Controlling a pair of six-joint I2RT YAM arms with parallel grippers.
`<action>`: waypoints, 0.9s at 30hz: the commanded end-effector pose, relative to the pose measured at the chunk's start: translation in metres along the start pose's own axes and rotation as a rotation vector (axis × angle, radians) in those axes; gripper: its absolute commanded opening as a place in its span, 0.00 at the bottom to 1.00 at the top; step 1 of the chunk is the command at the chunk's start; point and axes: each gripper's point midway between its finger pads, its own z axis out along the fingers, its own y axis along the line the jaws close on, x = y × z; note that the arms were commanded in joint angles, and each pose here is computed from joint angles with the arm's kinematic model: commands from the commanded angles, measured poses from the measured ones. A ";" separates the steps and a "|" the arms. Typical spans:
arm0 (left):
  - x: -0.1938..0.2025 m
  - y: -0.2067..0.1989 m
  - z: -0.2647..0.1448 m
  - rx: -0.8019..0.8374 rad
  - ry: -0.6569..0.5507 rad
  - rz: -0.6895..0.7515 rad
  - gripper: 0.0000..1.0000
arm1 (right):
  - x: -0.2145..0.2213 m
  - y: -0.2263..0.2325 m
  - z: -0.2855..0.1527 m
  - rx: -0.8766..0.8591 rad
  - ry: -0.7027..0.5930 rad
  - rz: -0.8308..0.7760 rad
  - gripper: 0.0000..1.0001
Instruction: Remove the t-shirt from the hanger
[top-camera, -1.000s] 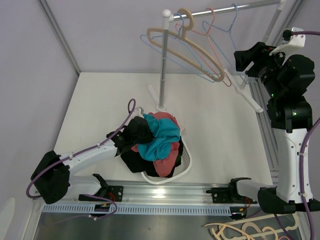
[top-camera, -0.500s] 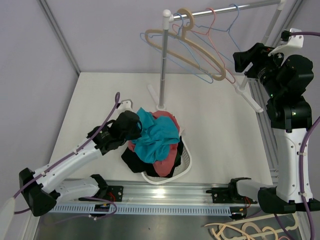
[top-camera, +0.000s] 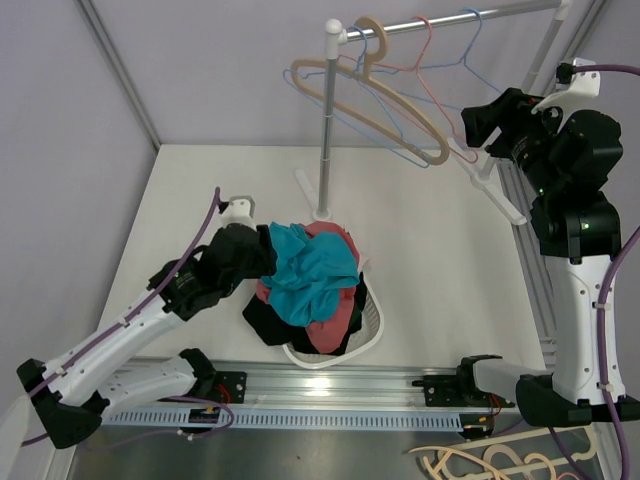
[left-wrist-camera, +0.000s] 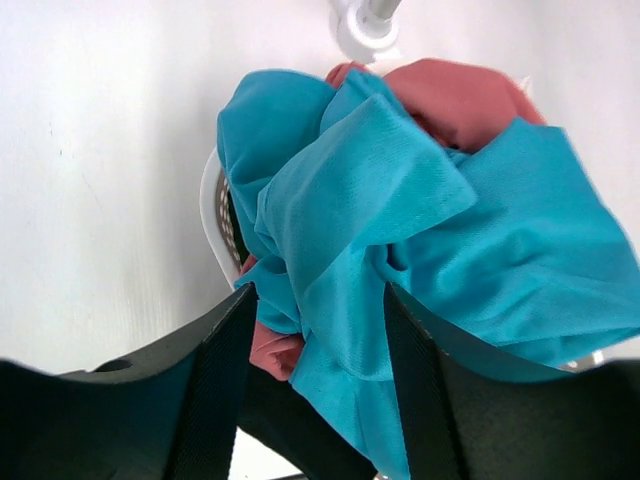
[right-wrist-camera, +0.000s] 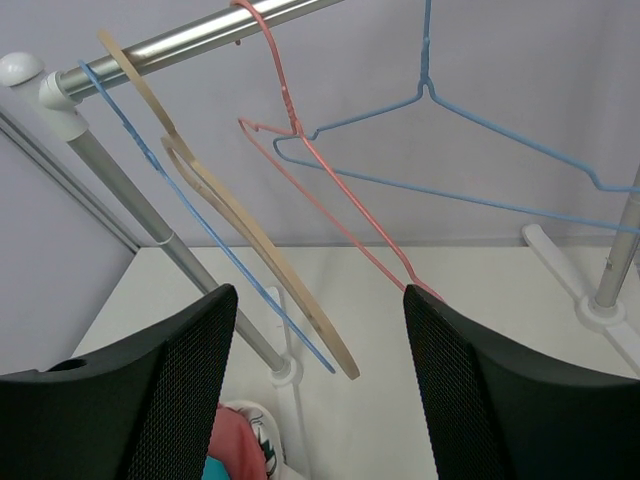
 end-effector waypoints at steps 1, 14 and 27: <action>-0.036 -0.011 -0.027 0.082 -0.107 0.011 0.59 | -0.006 0.007 -0.005 -0.026 -0.021 -0.001 0.72; -0.087 0.012 -0.121 0.255 -0.381 0.029 1.00 | 0.064 0.004 -0.035 -0.063 0.090 0.063 0.99; -0.071 0.028 -0.130 0.274 -0.409 0.069 0.99 | 0.101 -0.012 -0.142 0.034 0.108 0.058 0.99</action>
